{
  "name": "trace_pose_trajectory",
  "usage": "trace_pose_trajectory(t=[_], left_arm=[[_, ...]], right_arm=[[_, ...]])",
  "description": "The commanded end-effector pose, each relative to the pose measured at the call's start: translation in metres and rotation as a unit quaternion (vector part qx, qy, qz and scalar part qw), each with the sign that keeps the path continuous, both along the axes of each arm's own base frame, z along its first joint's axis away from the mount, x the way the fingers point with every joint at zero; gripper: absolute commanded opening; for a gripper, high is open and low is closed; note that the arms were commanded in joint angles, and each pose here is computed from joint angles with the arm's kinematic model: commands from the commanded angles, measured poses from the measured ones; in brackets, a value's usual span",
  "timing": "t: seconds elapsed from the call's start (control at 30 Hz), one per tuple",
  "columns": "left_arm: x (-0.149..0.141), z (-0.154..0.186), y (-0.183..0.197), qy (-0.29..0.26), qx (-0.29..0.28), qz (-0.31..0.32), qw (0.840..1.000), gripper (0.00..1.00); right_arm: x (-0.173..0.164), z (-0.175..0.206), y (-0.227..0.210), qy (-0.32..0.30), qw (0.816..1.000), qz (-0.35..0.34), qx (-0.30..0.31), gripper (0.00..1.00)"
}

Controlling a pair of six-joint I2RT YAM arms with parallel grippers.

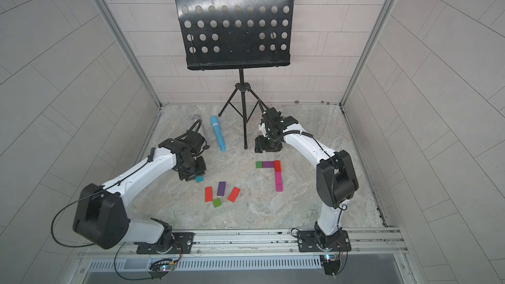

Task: Assemble the number 7 with building blocks
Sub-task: Pick up the building block from the center of the board, then place the building block at the center of the board.

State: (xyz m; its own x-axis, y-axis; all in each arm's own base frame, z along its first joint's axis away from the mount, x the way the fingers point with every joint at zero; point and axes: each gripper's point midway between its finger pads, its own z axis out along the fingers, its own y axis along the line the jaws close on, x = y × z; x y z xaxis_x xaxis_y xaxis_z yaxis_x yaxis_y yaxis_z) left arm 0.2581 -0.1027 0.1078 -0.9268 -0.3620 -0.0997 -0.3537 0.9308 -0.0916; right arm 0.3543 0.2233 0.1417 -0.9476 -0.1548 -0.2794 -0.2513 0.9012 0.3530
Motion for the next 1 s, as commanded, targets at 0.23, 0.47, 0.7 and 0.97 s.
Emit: trace_pose_trajectory(t=[0.23,0.47,0.7,0.97], left_arm=[[0.062,-0.017,-0.029,0.035,0.018,-0.23,0.972,0.28],[0.073,-0.043,-0.039,0.054,0.001,-0.258,0.965,0.28],[0.083,-0.063,-0.033,0.075,-0.013,-0.226,0.971,0.27],[0.084,-0.076,-0.036,0.095,-0.027,-0.216,0.971,0.27]], right_arm=[[-0.001,-0.018,0.01,0.019,0.999,0.014,-0.028,0.63],[-0.003,-0.027,0.019,0.027,0.999,0.002,-0.041,0.63],[0.0,-0.029,0.024,0.03,0.998,-0.021,-0.046,0.63],[0.0,-0.03,0.02,0.032,0.997,-0.041,-0.055,0.62]])
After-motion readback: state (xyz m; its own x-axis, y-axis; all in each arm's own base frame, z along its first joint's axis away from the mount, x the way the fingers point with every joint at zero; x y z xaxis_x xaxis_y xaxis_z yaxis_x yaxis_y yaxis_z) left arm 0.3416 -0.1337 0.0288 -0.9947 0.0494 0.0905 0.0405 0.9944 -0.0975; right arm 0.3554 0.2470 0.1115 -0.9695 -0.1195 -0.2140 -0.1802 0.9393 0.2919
